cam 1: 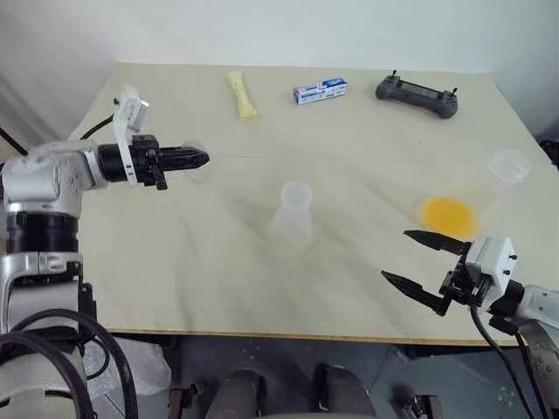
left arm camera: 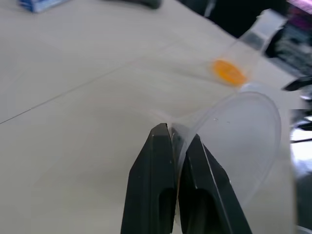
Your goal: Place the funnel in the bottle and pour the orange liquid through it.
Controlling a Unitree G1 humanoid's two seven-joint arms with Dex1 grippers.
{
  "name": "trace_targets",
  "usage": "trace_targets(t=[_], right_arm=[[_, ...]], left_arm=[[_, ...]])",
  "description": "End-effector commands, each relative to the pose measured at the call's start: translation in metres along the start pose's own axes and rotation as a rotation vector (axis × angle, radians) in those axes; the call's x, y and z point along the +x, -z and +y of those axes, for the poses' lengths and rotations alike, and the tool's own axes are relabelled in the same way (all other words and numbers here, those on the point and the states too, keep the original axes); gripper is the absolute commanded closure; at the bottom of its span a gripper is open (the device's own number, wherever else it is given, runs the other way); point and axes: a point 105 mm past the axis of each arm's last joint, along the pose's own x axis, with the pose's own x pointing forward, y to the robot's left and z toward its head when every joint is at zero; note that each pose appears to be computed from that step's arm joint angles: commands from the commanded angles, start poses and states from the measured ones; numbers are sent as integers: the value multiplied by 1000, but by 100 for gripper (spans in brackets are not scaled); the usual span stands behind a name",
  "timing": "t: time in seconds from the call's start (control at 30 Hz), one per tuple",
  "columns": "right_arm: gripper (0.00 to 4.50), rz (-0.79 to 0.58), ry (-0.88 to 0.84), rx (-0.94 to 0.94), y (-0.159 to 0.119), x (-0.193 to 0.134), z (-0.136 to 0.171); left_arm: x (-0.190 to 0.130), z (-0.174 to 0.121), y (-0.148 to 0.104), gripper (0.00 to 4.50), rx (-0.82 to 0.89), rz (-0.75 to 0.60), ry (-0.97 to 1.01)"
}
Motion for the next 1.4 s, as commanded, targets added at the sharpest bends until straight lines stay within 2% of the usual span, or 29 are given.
trace_targets(t=[0.03,0.33,0.47,0.67,0.9,1.2,1.4], right_arm=[[0,-34,-31,-34,-13,-1,0],[0,-102,-79,-35,-26,14,1],[0,-128,-93,-34,-28,23,5],[0,-143,-100,-29,-28,25,12],[0,-157,-57,-50,-33,21,0],[0,-209,-70,-48,-46,21,2],[0,-208,-62,-57,-46,24,2]], left_arm=[[0,-11,-14,446,-8,22,96],[16,-16,-17,446,40,269,198],[37,-28,-35,446,92,305,257],[51,-43,-46,446,101,302,334],[62,-55,-44,446,121,363,400],[73,-71,-51,446,156,387,472],[78,-74,-48,446,175,425,487]])
